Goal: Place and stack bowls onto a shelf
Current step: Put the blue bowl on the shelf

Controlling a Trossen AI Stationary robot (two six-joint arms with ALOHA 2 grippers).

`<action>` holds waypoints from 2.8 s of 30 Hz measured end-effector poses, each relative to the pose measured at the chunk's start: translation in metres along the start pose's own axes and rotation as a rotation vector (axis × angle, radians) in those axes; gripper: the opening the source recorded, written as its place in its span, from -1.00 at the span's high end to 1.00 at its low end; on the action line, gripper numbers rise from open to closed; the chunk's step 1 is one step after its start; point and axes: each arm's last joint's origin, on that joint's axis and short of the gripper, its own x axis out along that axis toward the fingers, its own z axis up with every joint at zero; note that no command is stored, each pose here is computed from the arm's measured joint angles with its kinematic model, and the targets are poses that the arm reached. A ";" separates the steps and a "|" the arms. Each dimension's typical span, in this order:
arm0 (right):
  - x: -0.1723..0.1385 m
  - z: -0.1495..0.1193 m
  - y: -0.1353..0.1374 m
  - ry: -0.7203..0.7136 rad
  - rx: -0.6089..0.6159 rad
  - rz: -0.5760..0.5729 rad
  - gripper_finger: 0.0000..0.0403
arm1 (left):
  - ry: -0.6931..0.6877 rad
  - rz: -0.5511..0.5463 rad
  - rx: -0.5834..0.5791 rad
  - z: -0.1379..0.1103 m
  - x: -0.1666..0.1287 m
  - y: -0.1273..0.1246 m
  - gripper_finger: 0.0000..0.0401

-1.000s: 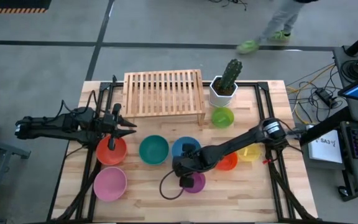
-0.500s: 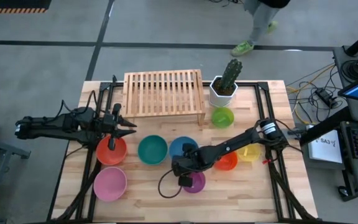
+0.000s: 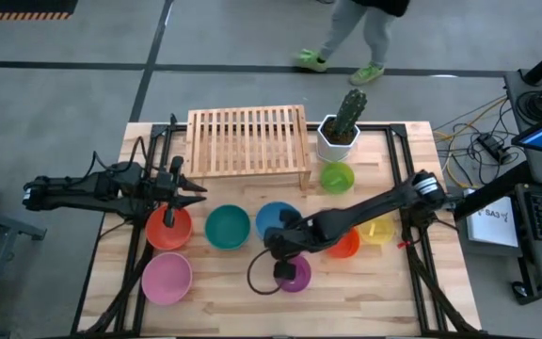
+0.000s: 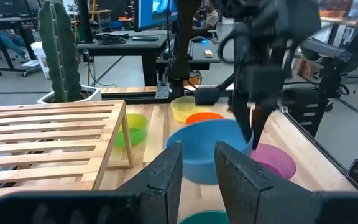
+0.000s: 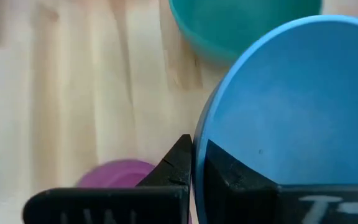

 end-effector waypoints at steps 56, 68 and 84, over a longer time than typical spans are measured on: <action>-0.051 0.079 -0.212 -0.011 -0.091 -0.387 0.96 | -0.033 0.001 0.023 0.003 0.000 0.000 0.61; -0.043 0.074 -0.213 0.020 -0.106 -0.386 0.87 | -0.033 0.001 0.023 0.003 0.000 0.000 0.61; -0.044 0.075 -0.213 0.022 -0.131 -0.389 0.61 | -0.033 0.001 0.023 0.003 0.000 0.000 0.61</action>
